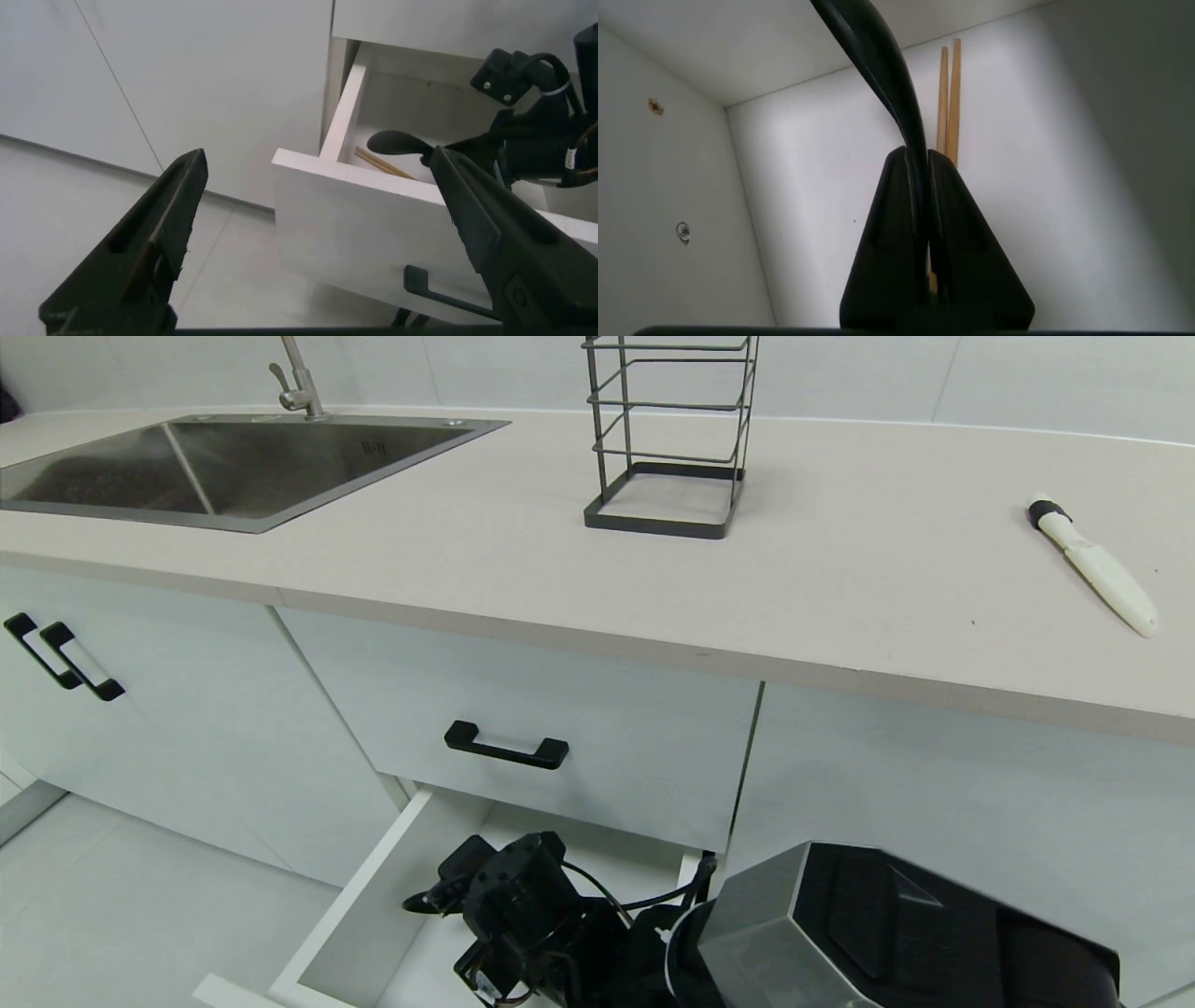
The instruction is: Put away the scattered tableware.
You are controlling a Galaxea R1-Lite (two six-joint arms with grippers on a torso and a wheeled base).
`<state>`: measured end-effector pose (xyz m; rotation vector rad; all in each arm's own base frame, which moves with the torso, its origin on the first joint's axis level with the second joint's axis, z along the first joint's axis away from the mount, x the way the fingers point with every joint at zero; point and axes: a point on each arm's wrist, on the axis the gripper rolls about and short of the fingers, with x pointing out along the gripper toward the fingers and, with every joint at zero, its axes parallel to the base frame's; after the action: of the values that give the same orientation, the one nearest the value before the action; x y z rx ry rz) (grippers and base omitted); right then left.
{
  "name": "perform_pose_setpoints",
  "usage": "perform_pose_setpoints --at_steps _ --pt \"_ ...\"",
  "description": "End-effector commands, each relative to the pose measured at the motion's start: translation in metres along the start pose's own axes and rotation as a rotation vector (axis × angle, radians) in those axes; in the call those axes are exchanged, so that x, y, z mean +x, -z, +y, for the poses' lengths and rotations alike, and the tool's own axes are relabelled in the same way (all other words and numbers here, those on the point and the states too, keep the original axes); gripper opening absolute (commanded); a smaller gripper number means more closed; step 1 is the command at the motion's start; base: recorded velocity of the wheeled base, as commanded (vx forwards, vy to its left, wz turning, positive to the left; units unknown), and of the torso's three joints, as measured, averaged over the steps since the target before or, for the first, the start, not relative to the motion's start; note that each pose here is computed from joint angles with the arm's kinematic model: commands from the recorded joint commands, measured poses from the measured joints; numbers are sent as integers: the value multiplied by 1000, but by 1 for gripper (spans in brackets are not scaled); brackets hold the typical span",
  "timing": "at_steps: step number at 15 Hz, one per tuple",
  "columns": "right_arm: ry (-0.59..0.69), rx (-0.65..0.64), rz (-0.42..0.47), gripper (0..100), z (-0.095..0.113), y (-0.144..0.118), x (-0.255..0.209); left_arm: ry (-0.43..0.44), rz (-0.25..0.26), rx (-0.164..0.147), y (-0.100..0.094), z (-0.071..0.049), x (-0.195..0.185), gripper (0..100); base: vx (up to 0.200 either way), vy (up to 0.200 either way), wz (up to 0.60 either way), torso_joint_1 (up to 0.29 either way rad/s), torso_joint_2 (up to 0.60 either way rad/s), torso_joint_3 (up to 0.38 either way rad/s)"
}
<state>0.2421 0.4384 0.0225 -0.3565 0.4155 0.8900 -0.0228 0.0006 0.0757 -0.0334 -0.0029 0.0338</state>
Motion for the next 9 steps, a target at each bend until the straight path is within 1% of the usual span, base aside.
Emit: perform_pose_setpoints --at_steps 1,6,9 --pt "-1 -5 17 0 3 7 4 -1 -1 0 0 0 0 100 0 0 0 0 0 0" --pt "14 7 52 0 10 10 4 0 -1 0 0 0 0 100 0 0 0 0 0 0" --pt "7 1 59 0 13 13 4 -1 -1 0 0 0 0 100 0 0 0 0 0 0"
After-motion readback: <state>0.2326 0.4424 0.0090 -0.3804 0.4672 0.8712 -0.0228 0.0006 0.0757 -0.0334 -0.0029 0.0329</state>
